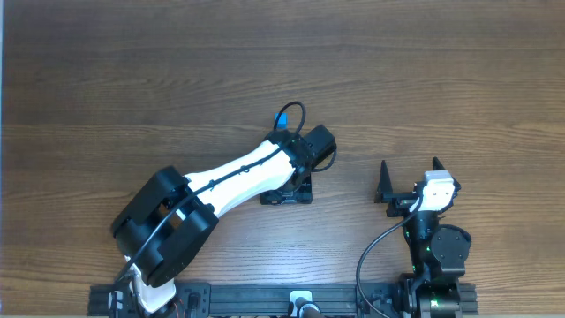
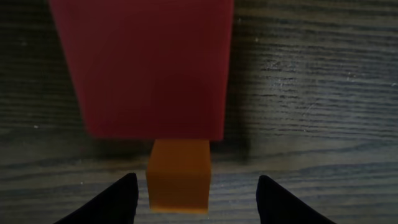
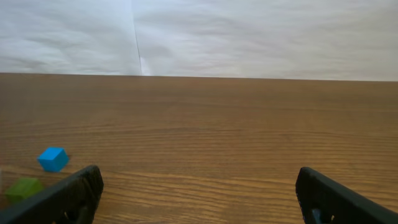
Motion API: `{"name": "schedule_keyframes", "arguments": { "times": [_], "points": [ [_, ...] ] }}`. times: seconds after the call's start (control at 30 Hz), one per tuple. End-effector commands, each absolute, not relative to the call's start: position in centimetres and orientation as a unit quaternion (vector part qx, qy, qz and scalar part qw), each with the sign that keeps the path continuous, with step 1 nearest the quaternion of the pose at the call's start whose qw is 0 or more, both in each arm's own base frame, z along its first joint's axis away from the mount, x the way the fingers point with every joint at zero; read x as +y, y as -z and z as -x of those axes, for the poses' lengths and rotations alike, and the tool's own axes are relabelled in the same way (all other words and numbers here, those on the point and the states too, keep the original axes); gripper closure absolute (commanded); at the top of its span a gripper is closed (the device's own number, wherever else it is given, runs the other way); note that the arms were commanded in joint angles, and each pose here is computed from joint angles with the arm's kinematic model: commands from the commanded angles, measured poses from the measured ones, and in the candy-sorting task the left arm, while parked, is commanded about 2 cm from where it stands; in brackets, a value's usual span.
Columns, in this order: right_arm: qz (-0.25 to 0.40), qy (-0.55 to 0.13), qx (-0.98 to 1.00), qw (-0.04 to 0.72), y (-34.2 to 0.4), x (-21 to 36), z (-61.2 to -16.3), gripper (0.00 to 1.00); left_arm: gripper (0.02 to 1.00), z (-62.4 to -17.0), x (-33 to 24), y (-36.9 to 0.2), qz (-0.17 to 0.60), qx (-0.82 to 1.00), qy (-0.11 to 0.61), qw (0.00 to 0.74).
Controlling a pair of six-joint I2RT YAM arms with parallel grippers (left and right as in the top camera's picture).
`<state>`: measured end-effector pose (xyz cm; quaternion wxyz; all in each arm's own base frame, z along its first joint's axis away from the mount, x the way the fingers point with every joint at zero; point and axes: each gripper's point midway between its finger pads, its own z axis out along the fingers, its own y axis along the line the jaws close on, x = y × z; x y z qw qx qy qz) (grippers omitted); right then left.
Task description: Stack Cubes
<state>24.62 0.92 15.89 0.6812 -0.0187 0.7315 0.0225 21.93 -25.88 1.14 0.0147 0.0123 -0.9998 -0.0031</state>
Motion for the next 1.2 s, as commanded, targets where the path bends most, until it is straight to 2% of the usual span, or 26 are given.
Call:
{"name": "schedule_keyframes", "arguments": {
  "times": [0.03, 0.4, 0.53, 0.7, 1.0, 1.2],
  "points": [
    [0.023, -0.027, 0.731, 0.681, -15.8, 1.1, -24.6, 0.007, 0.421, -21.7, -25.3, -1.3, -0.016, -1.0, 0.001, 0.01],
    [0.023, -0.027, 0.731, 0.681, -15.8, 1.1, -24.6, 0.009, 0.652, -21.9, -24.9, -1.3, -0.019, -1.0, 0.01, 0.007],
    [0.023, -0.027, 0.731, 0.681, -15.8, 1.1, -24.6, 0.007, 0.667, -22.0, -24.9, -1.3, -0.019, -1.0, 0.01, 0.007],
    [0.023, -0.027, 0.731, 0.681, -15.8, 1.1, -24.6, 0.009, 0.752, -21.9, -24.8, -1.3, -0.019, -1.0, 0.011, 0.008],
    [0.023, -0.027, 0.731, 0.681, -15.8, 1.1, -24.6, 0.007, 0.978, -22.0, -24.8, -1.5, -0.02, -1.0, 0.011, 0.004],
    [0.023, -0.027, 0.731, 0.681, -15.8, 1.1, -24.6, 0.007, 0.976, -22.3, -25.2, -4.0, -0.019, -1.0, -0.016, -0.019]
  ]
}}
